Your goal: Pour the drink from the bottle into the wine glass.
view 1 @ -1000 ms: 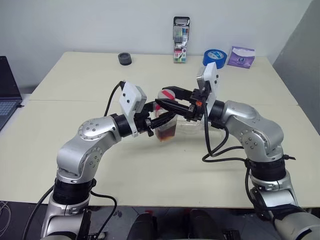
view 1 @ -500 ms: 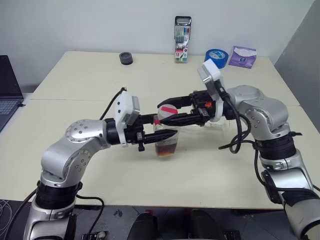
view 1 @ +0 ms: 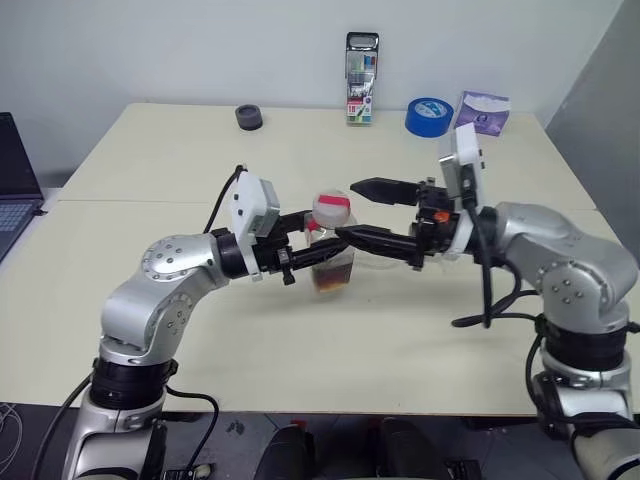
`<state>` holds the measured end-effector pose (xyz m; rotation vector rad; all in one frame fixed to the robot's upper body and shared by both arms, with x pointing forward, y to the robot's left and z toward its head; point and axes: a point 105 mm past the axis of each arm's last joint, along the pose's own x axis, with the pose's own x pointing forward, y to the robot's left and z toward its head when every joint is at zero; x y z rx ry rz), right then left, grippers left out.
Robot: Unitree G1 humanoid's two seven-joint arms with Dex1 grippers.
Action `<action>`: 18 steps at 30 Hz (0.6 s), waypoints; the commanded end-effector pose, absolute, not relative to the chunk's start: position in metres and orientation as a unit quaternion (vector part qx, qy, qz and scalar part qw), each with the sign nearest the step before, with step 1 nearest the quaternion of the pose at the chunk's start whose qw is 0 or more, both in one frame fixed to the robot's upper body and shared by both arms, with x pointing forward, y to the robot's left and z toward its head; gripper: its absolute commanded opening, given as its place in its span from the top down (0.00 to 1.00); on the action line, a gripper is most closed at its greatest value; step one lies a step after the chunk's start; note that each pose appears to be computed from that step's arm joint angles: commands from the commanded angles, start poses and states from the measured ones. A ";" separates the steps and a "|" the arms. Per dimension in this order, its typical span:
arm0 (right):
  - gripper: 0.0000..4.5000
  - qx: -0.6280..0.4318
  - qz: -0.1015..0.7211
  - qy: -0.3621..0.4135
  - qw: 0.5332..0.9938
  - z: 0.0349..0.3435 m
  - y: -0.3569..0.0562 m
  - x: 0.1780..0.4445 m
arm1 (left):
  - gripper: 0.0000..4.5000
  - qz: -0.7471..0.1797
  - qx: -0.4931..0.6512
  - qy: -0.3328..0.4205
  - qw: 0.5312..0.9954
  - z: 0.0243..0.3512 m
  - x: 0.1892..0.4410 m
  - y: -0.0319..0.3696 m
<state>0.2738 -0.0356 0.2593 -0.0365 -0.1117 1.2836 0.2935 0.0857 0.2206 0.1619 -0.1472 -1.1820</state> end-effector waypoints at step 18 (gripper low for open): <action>0.05 -0.015 0.543 -0.111 0.833 0.277 -0.032 0.281 | 0.55 -0.558 0.098 -0.103 0.818 0.233 0.293 0.077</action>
